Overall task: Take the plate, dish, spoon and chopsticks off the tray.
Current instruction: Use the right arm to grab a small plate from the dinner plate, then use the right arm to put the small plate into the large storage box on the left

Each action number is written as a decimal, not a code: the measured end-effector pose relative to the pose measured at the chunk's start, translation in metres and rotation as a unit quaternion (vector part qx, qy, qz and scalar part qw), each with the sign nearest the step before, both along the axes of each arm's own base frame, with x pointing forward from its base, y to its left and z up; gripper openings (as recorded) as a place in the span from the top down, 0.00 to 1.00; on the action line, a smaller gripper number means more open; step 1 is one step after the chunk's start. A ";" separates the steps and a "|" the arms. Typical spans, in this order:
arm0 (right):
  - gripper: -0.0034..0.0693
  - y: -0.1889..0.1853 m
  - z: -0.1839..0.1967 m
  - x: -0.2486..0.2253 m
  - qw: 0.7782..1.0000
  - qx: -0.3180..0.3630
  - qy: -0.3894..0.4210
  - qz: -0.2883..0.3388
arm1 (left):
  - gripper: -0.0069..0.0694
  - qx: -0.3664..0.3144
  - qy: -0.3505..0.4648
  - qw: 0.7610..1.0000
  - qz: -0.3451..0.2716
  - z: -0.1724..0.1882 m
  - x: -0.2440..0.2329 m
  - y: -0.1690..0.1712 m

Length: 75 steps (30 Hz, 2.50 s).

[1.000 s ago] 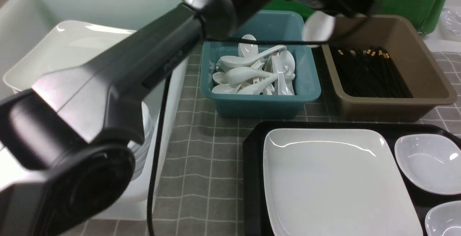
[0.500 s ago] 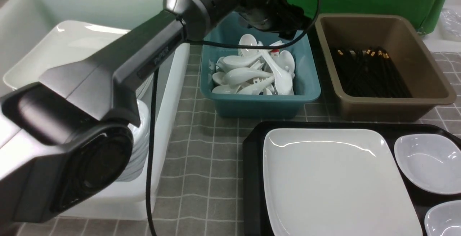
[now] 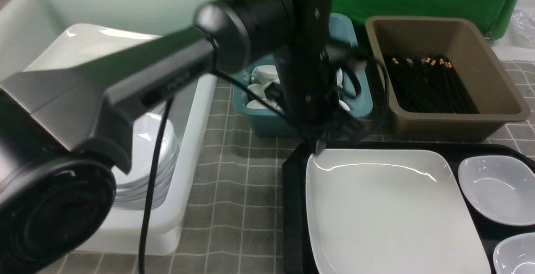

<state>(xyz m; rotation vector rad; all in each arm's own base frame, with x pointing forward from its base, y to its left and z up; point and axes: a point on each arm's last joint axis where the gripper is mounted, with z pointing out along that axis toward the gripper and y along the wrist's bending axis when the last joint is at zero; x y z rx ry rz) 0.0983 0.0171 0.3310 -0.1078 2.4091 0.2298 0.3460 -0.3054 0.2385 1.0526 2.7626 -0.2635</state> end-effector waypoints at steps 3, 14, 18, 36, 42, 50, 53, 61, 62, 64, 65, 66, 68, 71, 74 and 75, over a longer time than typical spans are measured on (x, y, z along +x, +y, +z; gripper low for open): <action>0.90 -0.011 -0.008 0.004 0.997 -0.046 0.047 -0.035 | 0.91 0.006 0.007 1.000 -0.011 -0.002 -0.011 -0.004; 0.46 -0.005 -0.069 0.061 0.958 -0.053 0.280 0.020 | 0.91 -0.078 -0.075 0.994 -0.020 0.089 -0.074 0.034; 0.26 0.001 -0.094 0.066 0.950 -0.082 0.300 0.041 | 0.91 -0.097 -0.096 0.991 -0.014 0.096 -0.098 0.057; 0.58 0.010 -0.171 0.089 0.934 -0.164 0.314 0.044 | 0.91 -0.189 -0.111 0.970 -0.102 0.078 -0.163 0.097; 0.72 0.011 -0.148 0.094 0.936 -0.164 0.309 0.043 | 0.91 -0.156 -0.130 0.974 -0.098 0.071 -0.157 0.100; 0.87 0.013 -0.043 0.084 0.974 -0.115 0.193 0.022 | 0.91 -0.126 -0.159 0.979 -0.014 0.089 -0.137 0.117; 0.87 0.024 -0.001 0.082 0.990 -0.053 0.124 0.048 | 0.91 -0.124 -0.175 0.976 0.022 0.108 -0.124 0.135; 0.87 0.114 0.066 0.112 0.963 0.100 0.029 0.249 | 0.91 -0.134 -0.231 0.942 0.203 0.158 -0.124 0.239; 0.87 0.115 0.067 0.115 0.962 0.101 0.026 0.253 | 0.91 -0.135 -0.232 0.941 0.208 0.158 -0.124 0.241; 0.87 0.163 0.070 0.124 0.943 0.101 0.015 0.317 | 0.91 -0.148 -0.249 0.918 0.271 0.166 -0.139 0.270; 0.87 0.164 0.073 0.125 0.943 0.103 0.008 0.316 | 0.91 -0.149 -0.247 0.918 0.271 0.165 -0.139 0.270; 0.87 0.197 0.072 0.131 0.931 0.099 -0.001 0.351 | 0.91 -0.155 -0.258 0.904 0.303 0.166 -0.148 0.283; 0.87 0.239 0.069 0.139 0.915 0.084 -0.024 0.393 | 0.91 -0.166 -0.275 0.886 0.335 0.166 -0.161 0.294; 0.87 0.296 0.059 0.149 0.896 0.068 -0.052 0.436 | 0.91 -0.170 -0.288 0.870 0.362 0.157 -0.178 0.302; 0.87 0.338 0.039 0.159 0.884 0.045 -0.065 0.461 | 0.91 -0.170 -0.292 0.867 0.367 0.147 -0.191 0.302; 0.87 0.348 0.035 0.161 0.881 0.036 -0.072 0.467 | 0.91 -0.170 -0.292 0.867 0.368 0.144 -0.194 0.302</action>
